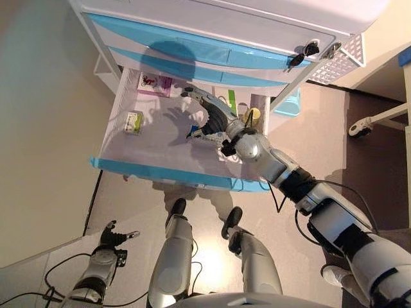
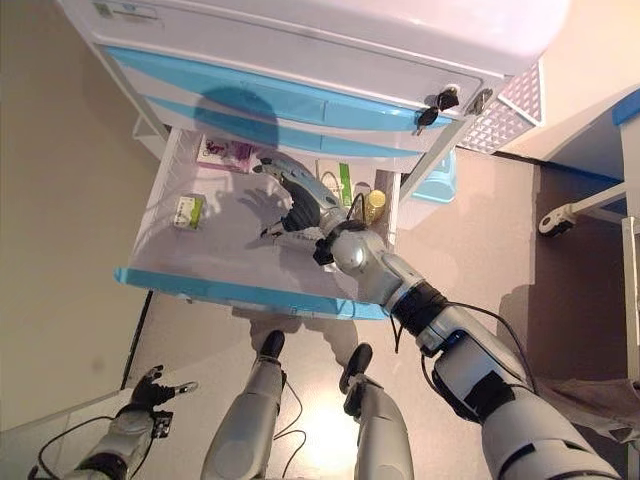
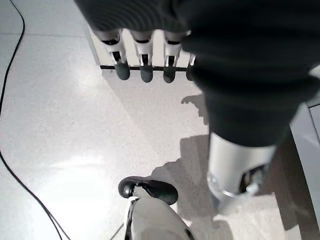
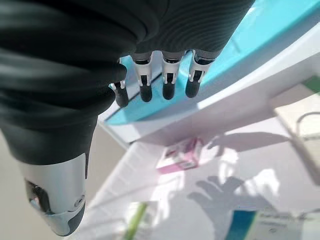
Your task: Open the drawer and pick up the medicine
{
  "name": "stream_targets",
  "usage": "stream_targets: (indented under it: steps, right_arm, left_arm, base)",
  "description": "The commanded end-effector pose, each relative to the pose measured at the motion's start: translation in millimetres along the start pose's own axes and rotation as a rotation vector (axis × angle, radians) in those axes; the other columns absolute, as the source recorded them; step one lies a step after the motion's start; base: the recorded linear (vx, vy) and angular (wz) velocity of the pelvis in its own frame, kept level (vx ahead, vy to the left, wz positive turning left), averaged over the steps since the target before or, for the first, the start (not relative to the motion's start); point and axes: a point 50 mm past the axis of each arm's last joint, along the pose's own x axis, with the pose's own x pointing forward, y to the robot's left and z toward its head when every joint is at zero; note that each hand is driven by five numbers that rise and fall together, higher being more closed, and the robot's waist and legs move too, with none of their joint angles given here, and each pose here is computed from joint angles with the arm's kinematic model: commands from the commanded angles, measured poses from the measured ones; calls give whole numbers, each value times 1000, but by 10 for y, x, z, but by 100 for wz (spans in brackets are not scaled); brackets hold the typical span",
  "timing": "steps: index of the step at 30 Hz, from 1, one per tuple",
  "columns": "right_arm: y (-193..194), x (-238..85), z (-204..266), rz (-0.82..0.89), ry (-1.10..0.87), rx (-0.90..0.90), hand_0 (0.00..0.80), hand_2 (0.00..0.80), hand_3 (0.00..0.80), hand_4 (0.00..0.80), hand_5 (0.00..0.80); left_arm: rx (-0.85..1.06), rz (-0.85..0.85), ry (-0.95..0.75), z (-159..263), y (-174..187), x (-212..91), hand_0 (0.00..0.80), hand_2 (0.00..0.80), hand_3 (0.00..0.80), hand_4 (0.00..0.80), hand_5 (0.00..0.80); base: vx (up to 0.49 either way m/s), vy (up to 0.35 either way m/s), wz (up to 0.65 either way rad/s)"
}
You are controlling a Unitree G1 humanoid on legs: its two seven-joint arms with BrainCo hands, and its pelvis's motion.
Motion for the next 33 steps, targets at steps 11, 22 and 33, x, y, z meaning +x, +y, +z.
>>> stream_targets:
  steps: [11,22,33]
  right_arm:
    - [-28,282,135,-7,-11,-165,0,0,0,0,0]
    - [142,291,87,63,24,-211,0,0,0,0,0]
    - [237,307,-9,117,75,-302,0,0,0,0,0]
  left_arm:
    - [-10,37,-5,40,26,22,0,0,0,0,0]
    - [-14,39,2,42,15,28,0,0,0,0,0]
    - [4,35,-5,52,18,31,0,0,0,0,0]
  base:
    - [0,0,0]
    - [0,0,0]
    - [0,0,0]
